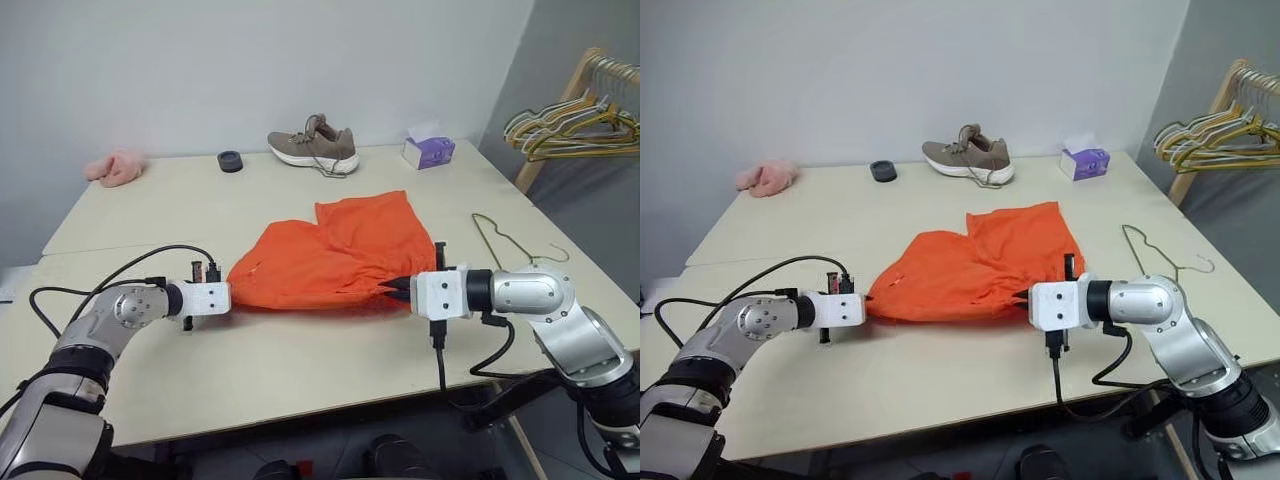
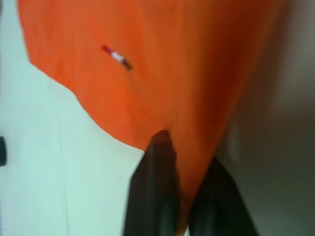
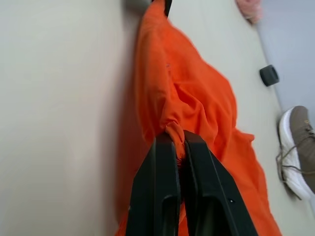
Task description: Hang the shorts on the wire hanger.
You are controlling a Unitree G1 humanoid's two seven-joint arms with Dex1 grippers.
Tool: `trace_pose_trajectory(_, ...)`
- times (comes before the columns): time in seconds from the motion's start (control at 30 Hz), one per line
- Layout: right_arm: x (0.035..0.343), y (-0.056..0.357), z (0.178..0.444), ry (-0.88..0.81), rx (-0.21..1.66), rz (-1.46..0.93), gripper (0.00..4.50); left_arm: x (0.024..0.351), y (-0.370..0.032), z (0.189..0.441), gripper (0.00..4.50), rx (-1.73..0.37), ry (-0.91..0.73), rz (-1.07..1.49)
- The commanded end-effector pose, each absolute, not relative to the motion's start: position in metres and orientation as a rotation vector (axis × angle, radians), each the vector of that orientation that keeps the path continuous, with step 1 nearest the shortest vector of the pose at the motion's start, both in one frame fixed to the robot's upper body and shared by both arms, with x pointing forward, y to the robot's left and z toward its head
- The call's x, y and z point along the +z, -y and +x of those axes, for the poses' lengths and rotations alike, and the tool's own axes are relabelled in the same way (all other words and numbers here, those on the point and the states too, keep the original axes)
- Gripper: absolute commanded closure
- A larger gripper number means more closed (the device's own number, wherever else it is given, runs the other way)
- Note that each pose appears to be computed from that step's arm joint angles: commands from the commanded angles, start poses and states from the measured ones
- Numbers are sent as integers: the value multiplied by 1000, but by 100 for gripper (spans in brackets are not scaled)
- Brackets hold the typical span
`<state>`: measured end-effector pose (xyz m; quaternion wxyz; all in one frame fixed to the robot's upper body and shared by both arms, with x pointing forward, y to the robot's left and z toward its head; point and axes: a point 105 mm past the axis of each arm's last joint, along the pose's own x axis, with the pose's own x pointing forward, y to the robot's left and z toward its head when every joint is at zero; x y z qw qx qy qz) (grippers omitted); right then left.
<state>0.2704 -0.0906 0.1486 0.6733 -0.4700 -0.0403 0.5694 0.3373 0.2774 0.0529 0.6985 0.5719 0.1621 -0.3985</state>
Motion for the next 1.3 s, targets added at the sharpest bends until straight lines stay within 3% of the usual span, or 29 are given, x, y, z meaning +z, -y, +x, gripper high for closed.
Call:
trace_pose_trajectory(0.03, 131, 109, 259, 30, 1423, -1179, 450, 36, -295, 296, 448, -1066, -610, 1181)
trace_pose_trajectory(0.33, 75, 159, 219, -322, 1707, -1211, 450, 46, -254, 224, 448, -1343, -787, 831)
trace_pose_trajectory(0.47, 70, 180, 242, -369, 1623, -1289, 450, 53, -227, 192, 448, -1457, -833, 652)
trace_pose_trajectory(0.6, 76, 204, 292, -358, 1454, -1457, 450, 56, -213, 174, 448, -1523, -865, 585)
trace_pose_trajectory(0.73, 93, 207, 340, -251, 1282, -1561, 450, 54, -206, 173, 448, -1529, -862, 558)
trace_pose_trajectory(0.87, 100, 198, 354, -154, 1247, -1578, 450, 52, -201, 172, 448, -1535, -853, 550)
trace_pose_trajectory(1.07, 107, 169, 342, 18, 1299, -1473, 450, 39, -192, 181, 448, -1455, -753, 495)
trace_pose_trajectory(1.2, 112, 177, 307, -188, 1415, -1229, 450, 47, -192, 184, 448, -1440, -729, 437)
trace_pose_trajectory(1.27, 126, 180, 294, -308, 1438, -1047, 450, 61, -194, 208, 448, -1365, -653, 423)
trace_pose_trajectory(1.3, 137, 178, 299, -337, 1417, -947, 450, 72, -192, 234, 448, -1298, -566, 432)
